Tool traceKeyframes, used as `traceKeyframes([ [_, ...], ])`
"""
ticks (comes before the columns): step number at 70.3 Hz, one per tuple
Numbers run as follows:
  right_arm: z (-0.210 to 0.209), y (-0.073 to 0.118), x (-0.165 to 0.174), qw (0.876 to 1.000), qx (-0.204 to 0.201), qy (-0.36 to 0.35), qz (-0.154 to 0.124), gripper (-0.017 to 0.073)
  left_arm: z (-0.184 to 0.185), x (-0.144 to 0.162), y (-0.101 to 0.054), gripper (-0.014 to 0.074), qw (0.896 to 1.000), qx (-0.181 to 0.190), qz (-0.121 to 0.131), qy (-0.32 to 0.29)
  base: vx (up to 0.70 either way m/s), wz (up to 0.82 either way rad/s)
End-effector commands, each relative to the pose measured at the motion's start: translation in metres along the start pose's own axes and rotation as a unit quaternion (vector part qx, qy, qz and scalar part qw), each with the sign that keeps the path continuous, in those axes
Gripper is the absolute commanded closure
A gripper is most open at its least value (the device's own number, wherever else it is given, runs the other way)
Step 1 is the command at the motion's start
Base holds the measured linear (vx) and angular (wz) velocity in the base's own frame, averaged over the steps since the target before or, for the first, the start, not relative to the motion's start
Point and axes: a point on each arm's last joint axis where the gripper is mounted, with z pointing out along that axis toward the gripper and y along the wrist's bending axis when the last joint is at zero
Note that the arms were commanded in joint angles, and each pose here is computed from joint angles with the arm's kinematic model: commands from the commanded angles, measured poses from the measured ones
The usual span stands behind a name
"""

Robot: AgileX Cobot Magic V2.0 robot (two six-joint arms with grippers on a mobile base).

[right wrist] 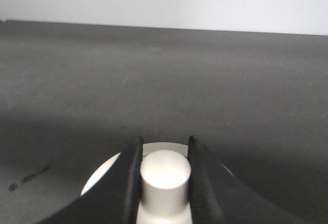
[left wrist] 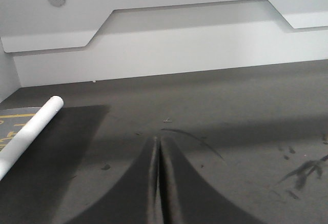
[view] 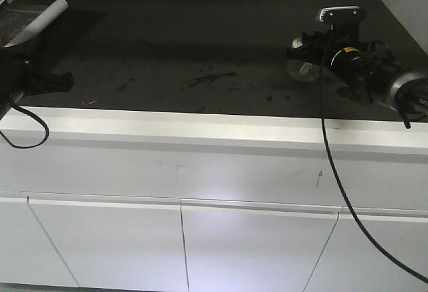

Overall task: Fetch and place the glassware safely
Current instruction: 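Lower the open right gripper and close it on the jar lid, then lift the jar with the right gripper and pull it toward the robot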

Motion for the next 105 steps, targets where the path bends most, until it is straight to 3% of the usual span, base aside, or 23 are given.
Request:
traceKeyframes([
  [1, -0.027, 0.004, -0.076, 0.996, -0.007, -0.089, -0.021, 0.0563, -0.004, -0.026, 0.002, 0.0601, 0.998, -0.004, -0.003, -0.067, 0.0, 0.0],
  [11, -0.049, 0.018, -0.091, 0.996, -0.013, -0.072, -0.043, 0.0563, -0.004, -0.026, 0.002, 0.0601, 0.998, -0.004, -0.003, -0.069, 0.0, 0.0],
  [26, -0.096, 0.041, -0.106, 0.996, -0.035, -0.071, -0.04, 0.0563, -0.005, -0.028, 0.002, 0.0601, 0.997, -0.003, -0.004, -0.075, 0.0, 0.0],
  [55, -0.219, 0.052, -0.118, 0.995, -0.038, -0.084, -0.037, 0.0563, -0.029, -0.055, -0.001, 0.0601, 0.998, -0.003, 0.004, -0.065, 0.0, 0.0],
  [67, -0.266, 0.059, -0.105, 0.991, -0.057, -0.113, -0.036, 0.0563, -0.044, -0.066, -0.017, 0.0601, 0.996, 0.038, 0.05, -0.06, 0.0, 0.0],
  [78, -0.299, 0.064, -0.078, 0.991, -0.07, -0.113, -0.026, 0.0563, -0.068, -0.06, -0.034, 0.0601, 0.993, 0.085, 0.023, -0.083, 0.0, 0.0],
  [91, -0.322, 0.069, -0.052, 0.991, -0.086, -0.106, -0.005, 0.0563, -0.098, -0.039, -0.043, 0.0601, 0.989, 0.128, 0.018, -0.073, 0.0, 0.0],
  [105, -0.329, 0.089, -0.043, 0.982, -0.157, -0.097, -0.043, 0.0563, -0.123, -0.021, -0.048, 0.0601, 0.987, 0.154, 0.01, -0.052, 0.0, 0.0],
])
